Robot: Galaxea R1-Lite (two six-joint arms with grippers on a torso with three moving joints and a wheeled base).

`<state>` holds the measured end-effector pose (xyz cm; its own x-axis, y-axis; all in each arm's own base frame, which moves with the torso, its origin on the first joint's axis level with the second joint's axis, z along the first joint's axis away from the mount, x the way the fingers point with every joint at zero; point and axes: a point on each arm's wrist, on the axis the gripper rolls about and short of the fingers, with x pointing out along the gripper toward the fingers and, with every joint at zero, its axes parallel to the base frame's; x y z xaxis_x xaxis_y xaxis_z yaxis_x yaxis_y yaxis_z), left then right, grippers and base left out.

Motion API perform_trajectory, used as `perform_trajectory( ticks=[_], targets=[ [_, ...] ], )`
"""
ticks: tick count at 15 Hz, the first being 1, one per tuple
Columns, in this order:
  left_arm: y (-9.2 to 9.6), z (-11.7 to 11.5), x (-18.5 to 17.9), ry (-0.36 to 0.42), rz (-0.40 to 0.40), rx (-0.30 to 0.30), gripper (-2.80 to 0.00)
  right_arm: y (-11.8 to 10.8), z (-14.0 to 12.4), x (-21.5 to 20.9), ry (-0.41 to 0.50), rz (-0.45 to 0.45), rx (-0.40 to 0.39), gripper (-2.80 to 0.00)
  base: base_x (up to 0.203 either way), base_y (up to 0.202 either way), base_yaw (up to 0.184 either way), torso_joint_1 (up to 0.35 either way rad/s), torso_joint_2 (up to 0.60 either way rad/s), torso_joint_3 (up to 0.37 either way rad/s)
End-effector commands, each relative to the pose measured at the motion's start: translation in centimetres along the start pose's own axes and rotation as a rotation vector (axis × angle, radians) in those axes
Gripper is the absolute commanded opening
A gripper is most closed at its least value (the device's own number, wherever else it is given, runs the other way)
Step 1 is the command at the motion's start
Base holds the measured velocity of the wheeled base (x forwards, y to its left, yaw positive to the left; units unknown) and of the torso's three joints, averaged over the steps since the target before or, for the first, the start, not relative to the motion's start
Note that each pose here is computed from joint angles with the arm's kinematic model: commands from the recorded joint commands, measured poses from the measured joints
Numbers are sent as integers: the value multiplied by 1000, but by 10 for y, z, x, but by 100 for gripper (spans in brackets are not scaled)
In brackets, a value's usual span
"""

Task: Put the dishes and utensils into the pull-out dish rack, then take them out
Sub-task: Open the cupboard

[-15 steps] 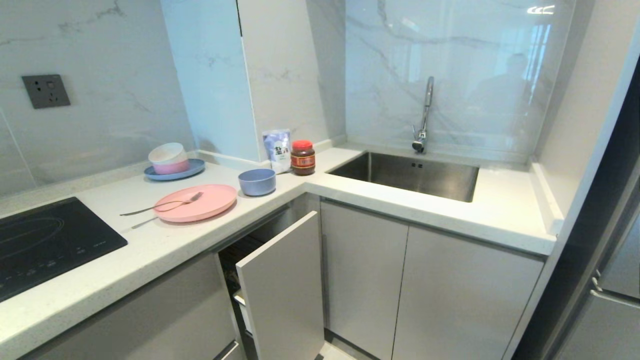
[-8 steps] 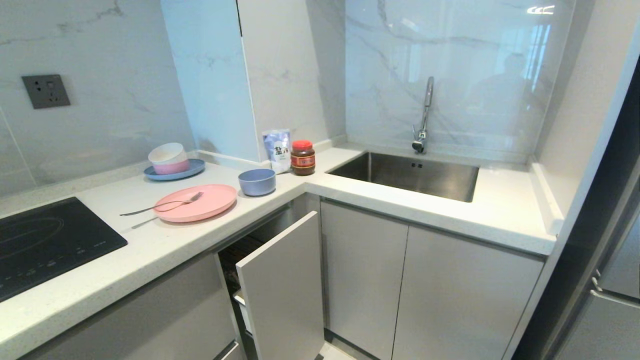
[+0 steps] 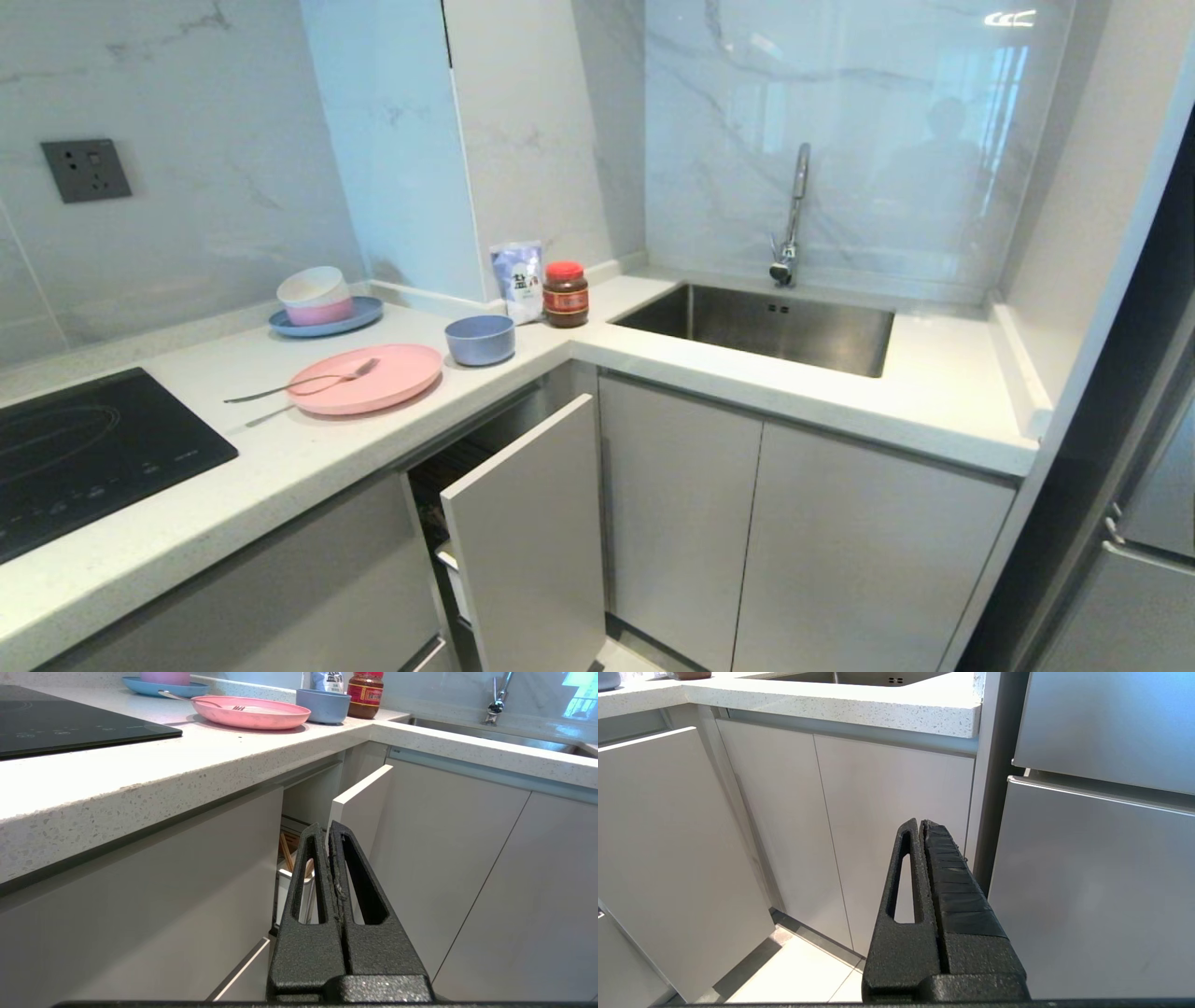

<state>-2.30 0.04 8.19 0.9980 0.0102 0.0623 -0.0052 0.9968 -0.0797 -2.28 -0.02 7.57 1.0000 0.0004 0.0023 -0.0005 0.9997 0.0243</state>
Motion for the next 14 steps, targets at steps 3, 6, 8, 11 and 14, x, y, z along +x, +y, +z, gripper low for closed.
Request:
perform_trajectory(
  ticks=[3, 6, 8, 11, 14],
  targets=[
    [1, -7, 2, 25, 3, 0, -280, 0, 0, 0, -4, 0, 0, -280, 0, 0, 0, 0, 0, 0],
    [0, -6, 2, 15, 1, 10, -280, 0, -1, 0, -2, 1, 0, -280, 0, 0, 0, 0, 0, 0],
    [-1, 18, -4, -81, -6, 11, -280, 0, 0, 0, -2, 0, 0, -280, 0, 0, 0, 0, 0, 0],
    [-6, 80, -23, -206, -28, 13, -280, 0, 0, 0, -3, 0, 0, -280, 0, 0, 0, 0, 0, 0],
    [-13, 161, -31, -249, -40, 16, -280, 0, 0, 0, -4, 0, 0, -280, 0, 0, 0, 0, 0, 0]
  ],
)
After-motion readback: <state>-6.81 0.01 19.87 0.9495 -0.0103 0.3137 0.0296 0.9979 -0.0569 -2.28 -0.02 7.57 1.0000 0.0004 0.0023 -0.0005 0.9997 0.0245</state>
